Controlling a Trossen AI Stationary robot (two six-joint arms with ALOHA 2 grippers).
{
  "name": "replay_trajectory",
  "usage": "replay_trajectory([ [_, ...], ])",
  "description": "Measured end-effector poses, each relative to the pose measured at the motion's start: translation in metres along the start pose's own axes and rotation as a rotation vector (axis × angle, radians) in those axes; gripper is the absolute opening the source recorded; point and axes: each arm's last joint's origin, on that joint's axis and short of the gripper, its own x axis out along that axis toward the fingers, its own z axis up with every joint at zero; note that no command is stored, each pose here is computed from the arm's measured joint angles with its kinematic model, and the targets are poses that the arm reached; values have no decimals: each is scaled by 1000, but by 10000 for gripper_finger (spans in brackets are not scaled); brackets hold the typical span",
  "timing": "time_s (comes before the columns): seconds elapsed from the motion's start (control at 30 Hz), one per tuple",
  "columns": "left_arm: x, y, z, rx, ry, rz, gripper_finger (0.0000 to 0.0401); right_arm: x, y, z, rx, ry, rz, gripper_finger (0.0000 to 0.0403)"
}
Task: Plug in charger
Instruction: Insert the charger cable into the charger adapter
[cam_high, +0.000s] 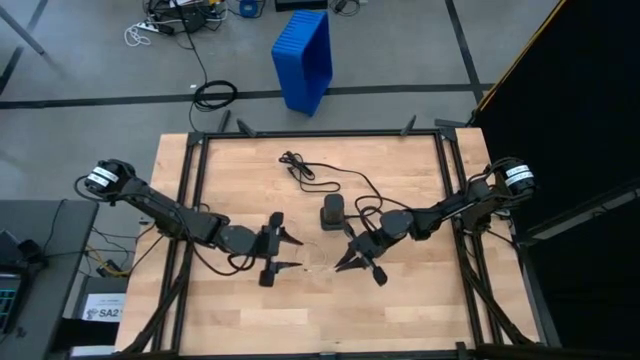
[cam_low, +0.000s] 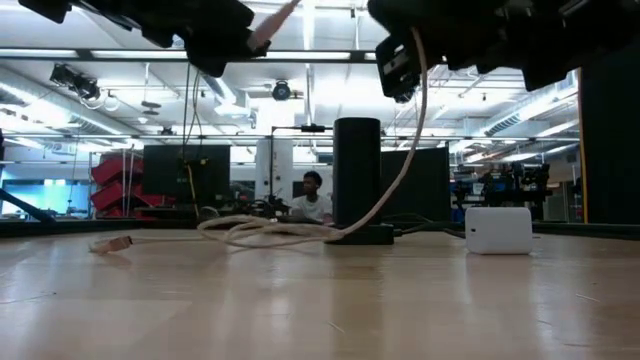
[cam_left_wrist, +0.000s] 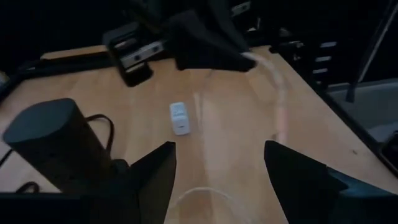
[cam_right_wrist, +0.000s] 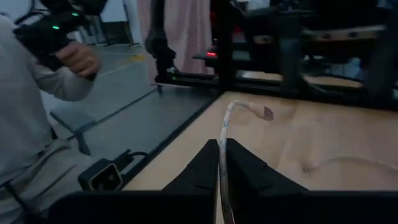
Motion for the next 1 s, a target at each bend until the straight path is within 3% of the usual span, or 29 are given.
replay_trajectory([
  [0.33, 1, 0, -5, -133, 43, 3, 227, 0, -4, -2, 8, 13, -78, 0],
  [1.0, 27, 7, -12, -162, 195, 72, 227, -3, -14, -5, 57, 46, -140, 0],
])
